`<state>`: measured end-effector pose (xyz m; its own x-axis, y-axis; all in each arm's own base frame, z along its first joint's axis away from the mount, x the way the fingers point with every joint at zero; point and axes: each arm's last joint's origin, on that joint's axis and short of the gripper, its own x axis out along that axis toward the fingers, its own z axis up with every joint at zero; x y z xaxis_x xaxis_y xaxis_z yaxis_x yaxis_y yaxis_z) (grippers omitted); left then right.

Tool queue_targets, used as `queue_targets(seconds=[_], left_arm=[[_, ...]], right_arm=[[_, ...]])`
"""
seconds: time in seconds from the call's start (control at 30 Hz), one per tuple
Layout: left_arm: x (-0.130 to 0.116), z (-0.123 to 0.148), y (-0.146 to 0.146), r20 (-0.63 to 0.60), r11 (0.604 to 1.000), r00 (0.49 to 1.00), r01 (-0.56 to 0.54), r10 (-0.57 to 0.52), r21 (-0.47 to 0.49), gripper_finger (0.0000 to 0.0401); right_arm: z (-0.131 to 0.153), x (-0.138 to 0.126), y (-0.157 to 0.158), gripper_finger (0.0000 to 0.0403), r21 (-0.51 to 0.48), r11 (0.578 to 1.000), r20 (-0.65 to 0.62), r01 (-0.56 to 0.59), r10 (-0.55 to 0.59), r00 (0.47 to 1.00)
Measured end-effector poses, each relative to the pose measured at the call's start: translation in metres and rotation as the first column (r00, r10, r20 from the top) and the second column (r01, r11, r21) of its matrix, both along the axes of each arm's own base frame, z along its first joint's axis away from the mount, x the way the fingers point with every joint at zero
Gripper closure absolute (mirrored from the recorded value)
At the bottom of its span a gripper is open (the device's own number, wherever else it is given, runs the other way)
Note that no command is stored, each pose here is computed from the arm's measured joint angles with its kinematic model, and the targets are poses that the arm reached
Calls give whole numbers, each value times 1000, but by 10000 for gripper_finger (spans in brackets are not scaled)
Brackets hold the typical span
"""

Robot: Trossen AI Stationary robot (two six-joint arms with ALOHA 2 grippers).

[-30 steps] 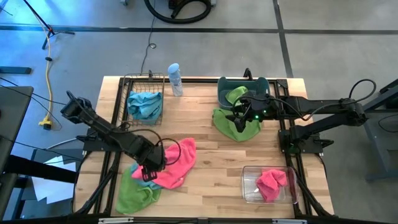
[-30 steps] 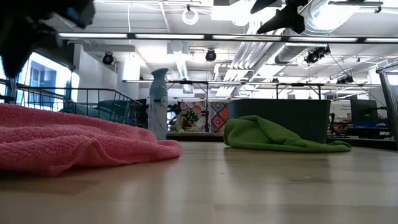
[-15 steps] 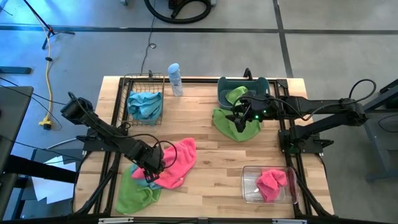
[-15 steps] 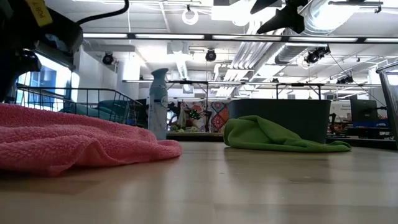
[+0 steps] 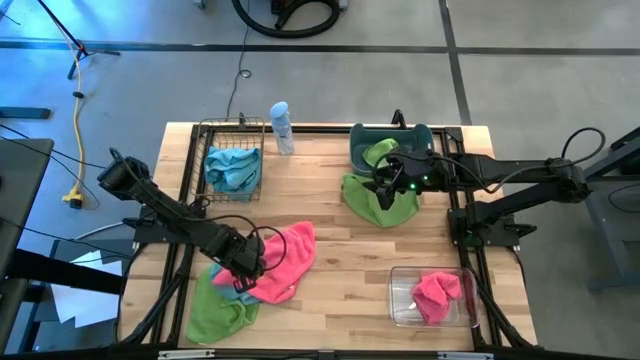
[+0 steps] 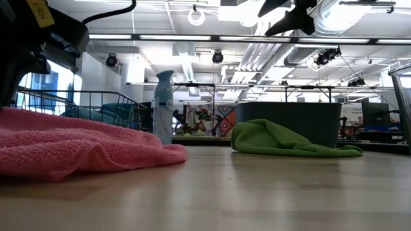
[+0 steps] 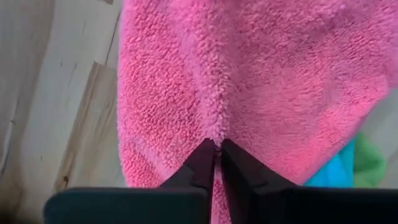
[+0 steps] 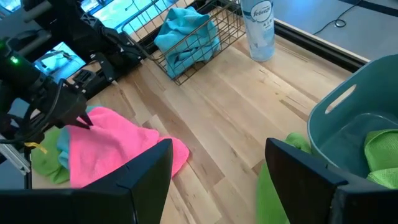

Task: Sort microfiber towel by color & place in baskets
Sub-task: Put the pink towel into the transparent bin

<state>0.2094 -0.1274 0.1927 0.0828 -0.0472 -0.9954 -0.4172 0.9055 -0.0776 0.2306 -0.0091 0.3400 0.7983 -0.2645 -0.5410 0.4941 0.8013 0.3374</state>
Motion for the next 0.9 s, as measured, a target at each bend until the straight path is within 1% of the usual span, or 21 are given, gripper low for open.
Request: queue_targets(seconds=[0.1,0.13,0.2,0.3,0.37,0.47,0.57,0.67,0.77,0.83,0.9], left_arm=[[0,4,0,-10,1000,1000,21,-21,-13,397],[1,8,0,-6,1000,1000,21,-21,-17,399],[0,26,0,28,999,999,39,-38,-33,399],[-1,65,5,110,996,992,72,-65,-57,400],[-4,97,11,201,994,977,92,-78,-63,400],[-11,147,24,382,993,921,105,-78,-49,401],[-17,192,39,559,994,823,108,-102,22,401],[-17,222,53,653,987,743,76,-150,140,401],[-9,239,63,680,961,692,76,-243,266,401],[-1,245,69,684,936,662,82,-308,342,401],[9,250,74,698,911,616,82,-365,404,401]], right_arm=[[0,0,0,151,0,1000,0,0,0,1000],[0,0,0,151,0,1000,0,0,0,1000],[0,0,0,151,0,1000,0,0,0,1000],[0,0,0,151,0,1000,0,0,0,1000],[0,0,0,151,-2,1000,-1,-1,1,1000],[0,0,0,151,-7,1000,-2,-4,4,1000],[1,0,0,151,-7,1000,4,-4,4,1000],[2,1,0,151,-7,1000,19,-5,5,1000],[7,5,1,151,6,999,85,-42,41,996],[13,8,2,151,1,995,152,-98,97,984],[20,11,4,151,-13,988,219,-156,155,963]])
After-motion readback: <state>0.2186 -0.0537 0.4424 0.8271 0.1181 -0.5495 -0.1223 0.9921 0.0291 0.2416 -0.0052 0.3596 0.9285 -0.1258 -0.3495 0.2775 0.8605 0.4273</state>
